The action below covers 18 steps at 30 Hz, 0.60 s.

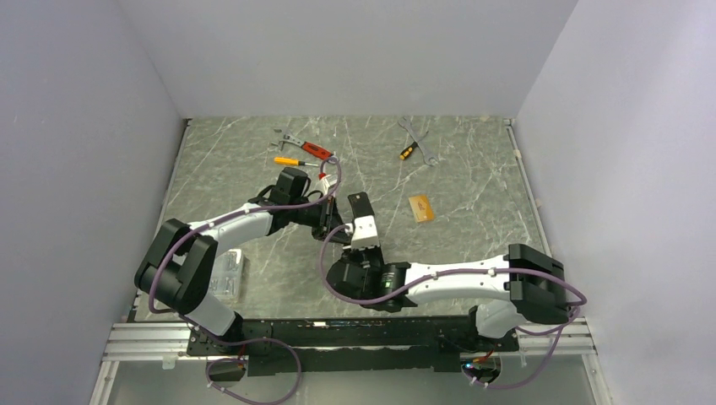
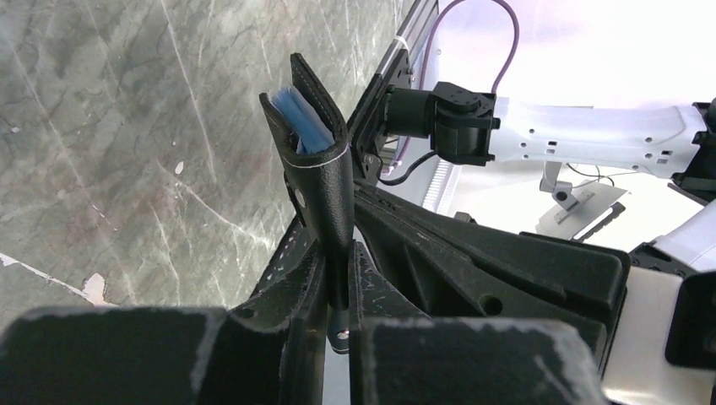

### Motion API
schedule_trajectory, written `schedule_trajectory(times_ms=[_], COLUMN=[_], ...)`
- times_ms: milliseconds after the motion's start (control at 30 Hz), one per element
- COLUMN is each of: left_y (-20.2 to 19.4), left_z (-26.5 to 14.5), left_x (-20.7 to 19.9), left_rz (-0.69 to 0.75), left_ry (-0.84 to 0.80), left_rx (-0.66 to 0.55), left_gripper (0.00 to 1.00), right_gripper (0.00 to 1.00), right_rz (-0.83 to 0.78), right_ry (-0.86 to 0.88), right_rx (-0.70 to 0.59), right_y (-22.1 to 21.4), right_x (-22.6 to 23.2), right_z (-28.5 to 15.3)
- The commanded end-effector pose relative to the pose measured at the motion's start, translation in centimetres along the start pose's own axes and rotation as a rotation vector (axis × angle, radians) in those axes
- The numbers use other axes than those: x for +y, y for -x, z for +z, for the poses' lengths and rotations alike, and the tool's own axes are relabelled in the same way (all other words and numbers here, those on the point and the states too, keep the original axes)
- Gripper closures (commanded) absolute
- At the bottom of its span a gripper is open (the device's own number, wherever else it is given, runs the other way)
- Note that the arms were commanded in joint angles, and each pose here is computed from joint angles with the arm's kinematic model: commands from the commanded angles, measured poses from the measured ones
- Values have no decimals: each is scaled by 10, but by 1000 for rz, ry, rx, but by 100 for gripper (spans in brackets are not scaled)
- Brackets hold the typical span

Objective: Put the credit cards into the card holder
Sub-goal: Open the card holder.

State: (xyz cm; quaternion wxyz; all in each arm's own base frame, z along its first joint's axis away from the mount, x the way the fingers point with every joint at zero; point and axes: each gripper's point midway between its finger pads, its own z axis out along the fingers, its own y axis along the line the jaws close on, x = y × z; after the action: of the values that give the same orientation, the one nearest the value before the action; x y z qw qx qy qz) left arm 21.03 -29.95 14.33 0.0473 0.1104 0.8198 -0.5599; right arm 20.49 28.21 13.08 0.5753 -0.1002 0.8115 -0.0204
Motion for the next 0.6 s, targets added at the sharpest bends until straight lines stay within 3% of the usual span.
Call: schedule_trajectory(times_ms=[0,400,567], left_y=[-12,-10,-10], left_z=[-13,-14,-8], left_x=[-44,-39,-13], left_rz=[71,81,64], left_ry=[-150,-127,-34], left_rx=[68,50,23], left_gripper=[100,100,99], right_gripper=[100,100,100], right_rz=[18,146,205], right_ry=[-91,-176,-177], right_rx=[-1,29,58], right_y=[-8,-11,-15], right_x=[-37,-67,-78], right_z=[2,5,-3])
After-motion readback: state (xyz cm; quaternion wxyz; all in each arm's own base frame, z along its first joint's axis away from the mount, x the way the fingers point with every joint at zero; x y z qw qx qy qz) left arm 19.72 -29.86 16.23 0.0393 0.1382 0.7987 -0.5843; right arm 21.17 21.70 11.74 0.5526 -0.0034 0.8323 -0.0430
